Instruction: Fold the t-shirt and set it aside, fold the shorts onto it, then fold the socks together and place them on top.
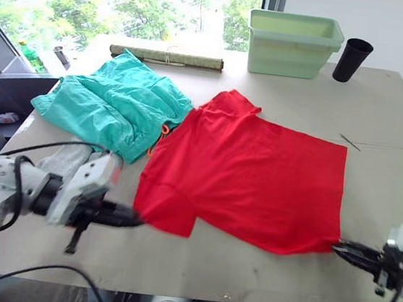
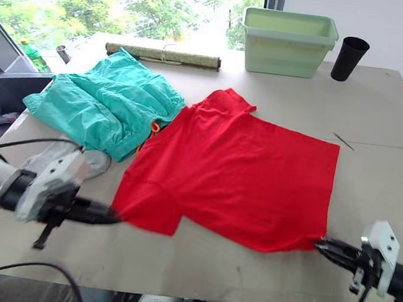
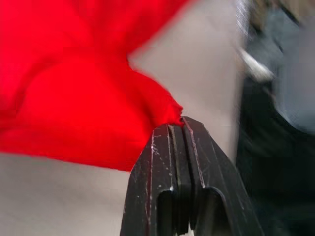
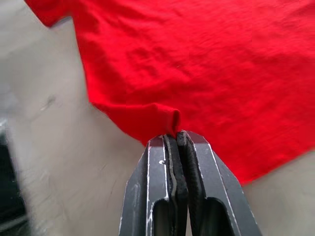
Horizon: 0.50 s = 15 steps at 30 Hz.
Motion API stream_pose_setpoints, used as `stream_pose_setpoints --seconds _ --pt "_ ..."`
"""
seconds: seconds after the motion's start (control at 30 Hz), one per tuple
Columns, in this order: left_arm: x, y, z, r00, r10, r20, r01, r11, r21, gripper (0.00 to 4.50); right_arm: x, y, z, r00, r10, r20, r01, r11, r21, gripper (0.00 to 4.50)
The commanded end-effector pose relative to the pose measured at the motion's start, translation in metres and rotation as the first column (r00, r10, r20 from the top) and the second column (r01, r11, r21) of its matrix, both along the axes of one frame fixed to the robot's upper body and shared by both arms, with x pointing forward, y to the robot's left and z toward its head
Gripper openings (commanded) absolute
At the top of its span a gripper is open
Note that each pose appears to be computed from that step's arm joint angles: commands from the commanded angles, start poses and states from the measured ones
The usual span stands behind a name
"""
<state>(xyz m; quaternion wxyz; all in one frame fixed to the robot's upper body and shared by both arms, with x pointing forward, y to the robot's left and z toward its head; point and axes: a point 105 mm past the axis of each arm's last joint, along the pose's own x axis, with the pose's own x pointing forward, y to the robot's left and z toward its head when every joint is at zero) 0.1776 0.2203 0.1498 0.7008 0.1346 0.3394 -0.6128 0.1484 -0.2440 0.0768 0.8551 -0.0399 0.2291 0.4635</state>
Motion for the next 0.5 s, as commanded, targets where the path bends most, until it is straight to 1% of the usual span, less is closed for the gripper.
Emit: stream_pose_setpoints --seconds 0.03,0.1,0.2,0.27,0.4,0.43,0.5 --pt "-0.007 0.001 0.02 0.997 -0.067 -0.023 0.067 0.998 -0.008 0.04 -0.027 0.005 0.008 0.998 0.057 -0.033 -0.056 0.998 0.032 0.0" --pt "-0.007 0.0 0.023 0.995 -0.09 -0.037 0.09 0.996 -0.004 0.04 -0.041 0.004 0.009 0.996 0.057 -0.073 -0.053 0.997 0.063 0.0" --pt "0.01 -0.004 0.028 0.996 -0.077 0.043 0.078 0.997 -0.024 0.04 -0.052 0.003 0.013 0.996 0.031 -0.087 -0.023 0.995 0.099 0.0" --pt "0.025 -0.013 0.034 0.993 -0.062 0.104 0.069 0.995 -0.065 0.04 -0.049 -0.002 0.016 0.998 -0.02 -0.057 0.026 0.993 0.118 0.0" --pt "0.072 -0.037 0.043 0.964 0.021 0.267 0.021 0.988 -0.155 0.04 -0.042 -0.013 0.015 0.993 -0.117 -0.029 0.12 0.985 0.126 0.0" --pt "0.082 -0.042 0.044 0.958 0.045 0.283 0.006 0.985 -0.175 0.04 -0.041 -0.015 0.014 0.99 -0.137 -0.026 0.139 0.983 0.118 0.0" --pt "0.095 -0.052 0.042 0.949 0.056 0.31 0.004 0.981 -0.191 0.04 -0.035 -0.021 0.011 0.982 -0.187 -0.003 0.187 0.978 0.095 0.0"
